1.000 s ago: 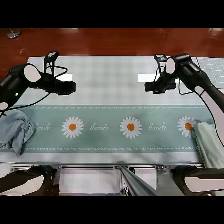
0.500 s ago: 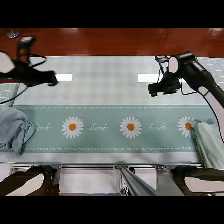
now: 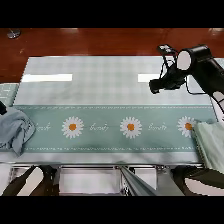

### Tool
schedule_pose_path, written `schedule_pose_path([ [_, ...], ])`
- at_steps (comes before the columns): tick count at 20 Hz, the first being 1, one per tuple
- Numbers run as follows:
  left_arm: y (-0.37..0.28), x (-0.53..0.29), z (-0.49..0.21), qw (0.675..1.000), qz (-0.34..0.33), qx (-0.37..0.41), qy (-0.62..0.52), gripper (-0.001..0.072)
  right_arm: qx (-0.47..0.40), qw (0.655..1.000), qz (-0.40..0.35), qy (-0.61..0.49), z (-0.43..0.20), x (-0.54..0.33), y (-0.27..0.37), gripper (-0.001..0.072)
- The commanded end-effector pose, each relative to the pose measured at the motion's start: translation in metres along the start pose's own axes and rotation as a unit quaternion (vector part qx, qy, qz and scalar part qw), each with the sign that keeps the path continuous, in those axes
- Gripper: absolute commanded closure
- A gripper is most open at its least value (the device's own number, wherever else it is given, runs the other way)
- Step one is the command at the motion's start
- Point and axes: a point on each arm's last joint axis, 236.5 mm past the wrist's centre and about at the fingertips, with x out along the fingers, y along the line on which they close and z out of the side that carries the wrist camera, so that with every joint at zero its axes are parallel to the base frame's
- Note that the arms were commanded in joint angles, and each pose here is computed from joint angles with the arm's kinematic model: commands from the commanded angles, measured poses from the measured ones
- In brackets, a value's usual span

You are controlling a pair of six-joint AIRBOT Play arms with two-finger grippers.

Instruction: Fold the shirts.

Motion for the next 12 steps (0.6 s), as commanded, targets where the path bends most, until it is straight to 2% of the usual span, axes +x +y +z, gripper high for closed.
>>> schedule_pose_path([
  [1,0.018,0.047,-0.033,0.997,0.027,0.0,0.074,0.0008,-0.007,1.0,0.008,-0.005,0.0,-0.004,0.009,0.0081],
  [5,0.017,0.083,-0.059,0.989,0.035,0.02,0.145,0.0008,-0.001,1.0,0.009,-0.008,0.002,-0.004,0.009,0.0082],
  [9,0.013,0.104,-0.063,0.987,0.032,0.025,0.155,0.0011,0.011,1.0,0.01,-0.016,0.006,-0.004,0.01,0.0091],
  [10,0.013,0.106,-0.064,0.986,0.031,0.033,0.158,0.0091,0.012,1.0,0.01,-0.016,0.006,-0.004,0.01,0.0091],
  [11,0.012,0.106,-0.066,0.985,0.026,0.048,0.162,0.0528,0.013,1.0,0.01,-0.015,0.005,-0.004,0.01,0.0092],
  [12,0.008,0.106,-0.068,0.984,0.015,0.066,0.165,0.0668,0.02,1.0,0.009,-0.012,0.004,-0.004,0.009,0.0092],
])
